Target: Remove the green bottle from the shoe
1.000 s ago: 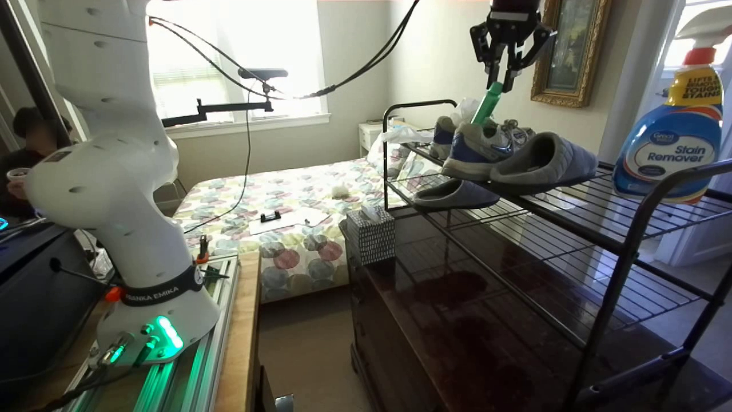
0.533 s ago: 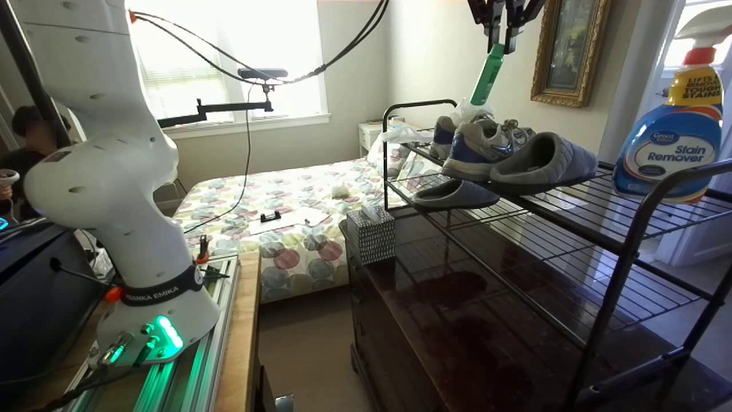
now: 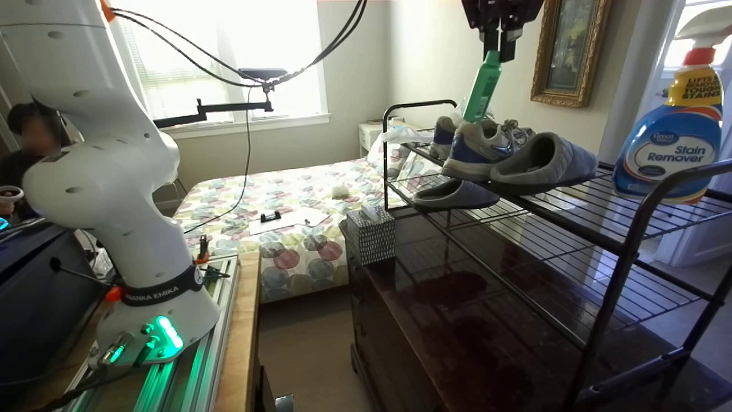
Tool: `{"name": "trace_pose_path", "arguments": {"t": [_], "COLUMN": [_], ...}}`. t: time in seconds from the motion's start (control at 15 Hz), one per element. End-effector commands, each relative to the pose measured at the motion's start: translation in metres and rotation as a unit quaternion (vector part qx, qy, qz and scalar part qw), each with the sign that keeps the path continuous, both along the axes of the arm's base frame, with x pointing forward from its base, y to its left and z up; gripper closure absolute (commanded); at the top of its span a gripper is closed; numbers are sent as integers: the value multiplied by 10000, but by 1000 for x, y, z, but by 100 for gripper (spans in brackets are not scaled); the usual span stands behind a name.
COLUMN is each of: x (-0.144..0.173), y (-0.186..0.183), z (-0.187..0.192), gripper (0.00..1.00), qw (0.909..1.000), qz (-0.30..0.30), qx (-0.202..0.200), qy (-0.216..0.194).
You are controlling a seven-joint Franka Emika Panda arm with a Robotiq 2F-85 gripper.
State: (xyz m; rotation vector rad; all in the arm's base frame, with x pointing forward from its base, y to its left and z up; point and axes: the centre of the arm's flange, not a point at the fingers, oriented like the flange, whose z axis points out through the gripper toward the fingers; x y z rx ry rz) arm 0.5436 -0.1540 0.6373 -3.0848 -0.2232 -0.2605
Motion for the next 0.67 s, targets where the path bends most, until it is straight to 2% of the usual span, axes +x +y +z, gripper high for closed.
{"name": "trace_pose_path", "arguments": {"t": [0.0,0.47,0.6], "x": [-27,-41,-44], "y": [-8,-8,-7], "z": [-37,-98,-108], "gripper": [93,93,93], "qw": [9987,9939,9918], "qz": [-447,-636,-299], "qx": [-88,135,538], "qy": [210,892,1123]}}
